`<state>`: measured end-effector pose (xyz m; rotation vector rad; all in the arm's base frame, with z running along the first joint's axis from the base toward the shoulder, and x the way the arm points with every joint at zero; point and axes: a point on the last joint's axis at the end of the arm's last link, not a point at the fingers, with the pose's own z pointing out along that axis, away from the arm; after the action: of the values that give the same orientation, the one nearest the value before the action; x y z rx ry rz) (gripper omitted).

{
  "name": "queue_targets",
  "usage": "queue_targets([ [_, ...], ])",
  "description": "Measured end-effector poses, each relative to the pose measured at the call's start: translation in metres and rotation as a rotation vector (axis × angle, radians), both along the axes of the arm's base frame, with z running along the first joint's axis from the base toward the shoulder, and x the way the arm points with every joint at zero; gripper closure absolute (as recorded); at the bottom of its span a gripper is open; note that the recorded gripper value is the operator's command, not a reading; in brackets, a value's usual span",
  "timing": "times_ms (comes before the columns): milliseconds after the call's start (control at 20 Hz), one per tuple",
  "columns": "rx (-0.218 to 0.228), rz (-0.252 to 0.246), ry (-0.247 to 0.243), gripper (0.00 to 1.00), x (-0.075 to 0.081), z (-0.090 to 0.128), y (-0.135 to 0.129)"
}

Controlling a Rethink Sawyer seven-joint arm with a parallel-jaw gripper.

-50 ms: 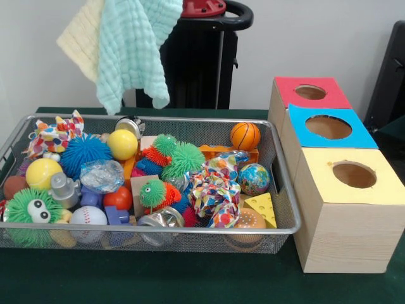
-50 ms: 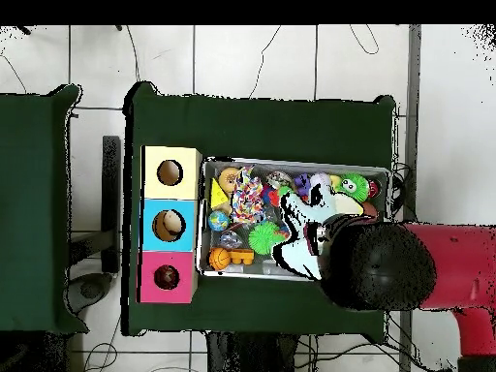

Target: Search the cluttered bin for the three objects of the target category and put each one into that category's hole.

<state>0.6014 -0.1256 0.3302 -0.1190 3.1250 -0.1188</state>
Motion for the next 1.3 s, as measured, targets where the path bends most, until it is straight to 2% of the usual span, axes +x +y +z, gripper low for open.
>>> queue_targets([
  [350, 0.01, -0.001, 0.006, 1.0, -0.001, -0.001, 0.003],
  [750, 0.068, -0.007, 0.023, 1.0, -0.008, -0.007, 0.02],
  [1050, 0.091, 0.021, 0.017, 1.0, -0.012, -0.023, 0.038],
  [1300, 0.111, 0.062, -0.007, 1.0, -0.011, -0.037, 0.062],
])
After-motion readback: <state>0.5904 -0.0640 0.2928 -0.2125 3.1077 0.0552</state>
